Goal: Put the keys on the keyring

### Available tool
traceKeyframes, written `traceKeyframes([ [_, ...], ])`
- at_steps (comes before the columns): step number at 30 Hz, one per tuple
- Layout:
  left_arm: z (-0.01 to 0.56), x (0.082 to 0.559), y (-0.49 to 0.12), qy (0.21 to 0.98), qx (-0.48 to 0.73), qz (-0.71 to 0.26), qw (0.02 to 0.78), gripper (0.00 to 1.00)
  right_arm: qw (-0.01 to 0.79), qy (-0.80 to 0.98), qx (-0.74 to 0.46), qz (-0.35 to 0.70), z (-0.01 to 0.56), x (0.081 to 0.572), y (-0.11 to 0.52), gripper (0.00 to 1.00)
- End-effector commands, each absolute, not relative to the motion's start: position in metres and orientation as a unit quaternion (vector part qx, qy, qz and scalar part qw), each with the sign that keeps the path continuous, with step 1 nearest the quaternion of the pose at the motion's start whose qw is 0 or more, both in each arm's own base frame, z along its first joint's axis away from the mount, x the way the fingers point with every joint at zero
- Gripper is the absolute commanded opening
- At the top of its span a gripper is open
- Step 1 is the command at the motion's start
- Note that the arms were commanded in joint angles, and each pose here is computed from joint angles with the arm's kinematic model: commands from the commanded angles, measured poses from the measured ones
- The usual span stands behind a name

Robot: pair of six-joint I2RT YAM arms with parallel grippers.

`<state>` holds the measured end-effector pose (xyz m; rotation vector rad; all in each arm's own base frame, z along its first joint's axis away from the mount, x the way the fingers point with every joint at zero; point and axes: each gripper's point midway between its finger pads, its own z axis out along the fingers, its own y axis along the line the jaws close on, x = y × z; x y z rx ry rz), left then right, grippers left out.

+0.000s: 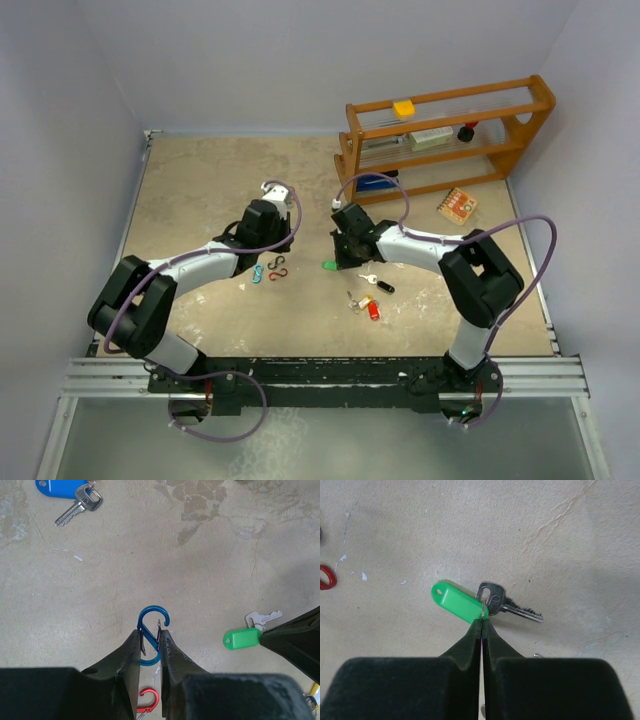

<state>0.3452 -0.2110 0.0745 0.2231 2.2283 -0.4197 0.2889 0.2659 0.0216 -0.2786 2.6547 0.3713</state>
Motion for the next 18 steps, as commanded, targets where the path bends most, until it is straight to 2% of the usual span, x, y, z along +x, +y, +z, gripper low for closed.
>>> traceKeyframes([
  [1, 0.096, 0.356, -0.218, 0.871, 0.076, -0.192, 0.447, 0.00, 0.279, 0.946, -0.106, 0.128, 0.053, 0.303, 0.262, 0.00],
  [7, 0.097, 0.358, -0.223, 0.869, 0.074, -0.202, 0.446, 0.00, 0.326, 0.932, -0.110, 0.119, 0.079, 0.315, 0.256, 0.00],
  [14, 0.102, 0.357, -0.230, 0.863, 0.076, -0.222, 0.448, 0.00, 0.345, 0.922, -0.132, 0.113, 0.087, 0.320, 0.255, 0.00],
  [18, 0.113, 0.353, -0.240, 0.848, 0.094, -0.251, 0.457, 0.00, 0.368, 0.907, -0.175, 0.108, 0.095, 0.323, 0.254, 0.00],
])
